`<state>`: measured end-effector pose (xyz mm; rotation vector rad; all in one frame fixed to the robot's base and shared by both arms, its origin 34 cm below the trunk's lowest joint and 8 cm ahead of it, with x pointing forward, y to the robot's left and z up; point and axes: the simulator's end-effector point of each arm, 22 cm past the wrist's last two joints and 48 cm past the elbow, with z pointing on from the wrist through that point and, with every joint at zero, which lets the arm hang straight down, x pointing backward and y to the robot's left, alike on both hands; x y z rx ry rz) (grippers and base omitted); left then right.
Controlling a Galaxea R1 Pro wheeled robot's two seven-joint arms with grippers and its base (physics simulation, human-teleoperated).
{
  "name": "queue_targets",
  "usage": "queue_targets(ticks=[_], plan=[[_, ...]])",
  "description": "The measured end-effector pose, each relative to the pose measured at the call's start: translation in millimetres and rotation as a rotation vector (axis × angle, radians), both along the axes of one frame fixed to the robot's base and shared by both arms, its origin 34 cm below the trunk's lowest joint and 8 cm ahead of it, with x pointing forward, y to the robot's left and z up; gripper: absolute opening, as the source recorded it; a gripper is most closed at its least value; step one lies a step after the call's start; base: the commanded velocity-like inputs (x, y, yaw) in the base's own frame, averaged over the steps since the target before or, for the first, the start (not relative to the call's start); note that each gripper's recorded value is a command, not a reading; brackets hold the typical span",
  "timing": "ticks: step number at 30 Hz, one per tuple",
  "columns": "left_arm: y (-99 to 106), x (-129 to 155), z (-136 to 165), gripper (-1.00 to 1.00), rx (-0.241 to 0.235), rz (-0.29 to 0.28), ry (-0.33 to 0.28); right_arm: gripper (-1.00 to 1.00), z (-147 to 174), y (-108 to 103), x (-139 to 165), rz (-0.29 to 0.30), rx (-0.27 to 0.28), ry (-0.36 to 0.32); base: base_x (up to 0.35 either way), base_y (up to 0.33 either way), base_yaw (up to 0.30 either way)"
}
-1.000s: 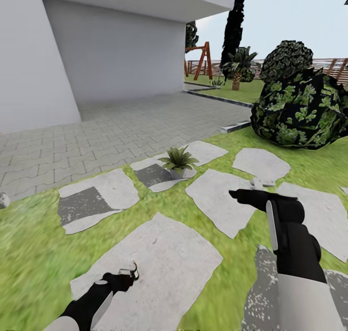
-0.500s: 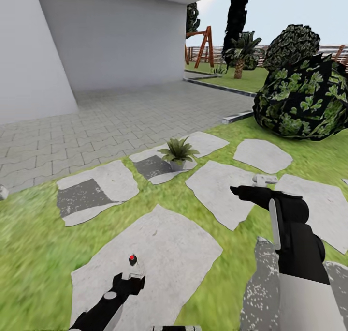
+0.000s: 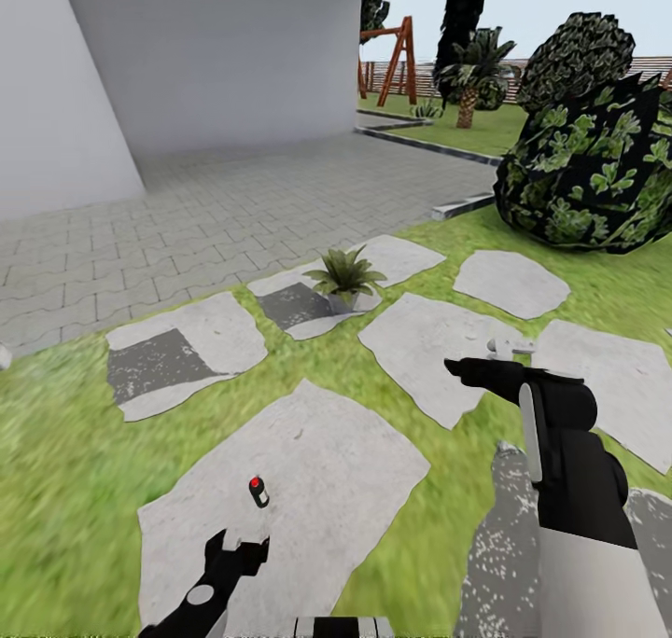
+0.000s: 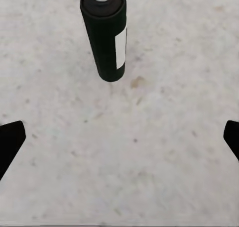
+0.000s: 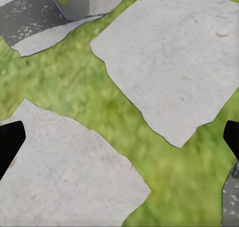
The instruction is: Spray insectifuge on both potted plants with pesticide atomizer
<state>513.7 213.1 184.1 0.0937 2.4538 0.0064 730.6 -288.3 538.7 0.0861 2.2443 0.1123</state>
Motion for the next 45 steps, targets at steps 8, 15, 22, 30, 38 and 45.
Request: queue_targets(ticks=[8,15,22,30,38,45], plan=[[8.2,-9.5,-7.9,1.0,0.006,0.003,0.014,1.0,-6.2,0.3,0.7,0.0,0.001,0.007,0.0,0.0,0.0],[7.9,-15.3,-10.2,1.0,0.005,-0.003,0.022,1.0,-3.7,0.5,1.0,0.001,-0.001,0.002,0.054,-0.042,0.0],[9.7,-21.1,-13.6,1.0,0.008,-0.002,0.036,1.0,-3.0,0.4,1.0,0.001,-0.002,0.0,0.205,-0.176,0.0],[23.4,-19.6,-12.2,1.0,0.024,-0.001,0.013,1.0,-3.4,0.3,1.1,0.001,-0.003,0.001,0.111,-0.048,0.0],[26.8,-20.0,-11.8,1.0,0.021,0.001,0.003,1.0,-3.2,0.2,1.0,0.001,-0.004,0.001,0.129,0.093,0.0],[21.8,-20.2,-11.9,1.0,0.014,-0.005,0.003,1.0,-3.5,0.9,1.1,0.002,-0.003,0.001,0.06,0.047,0.0]])
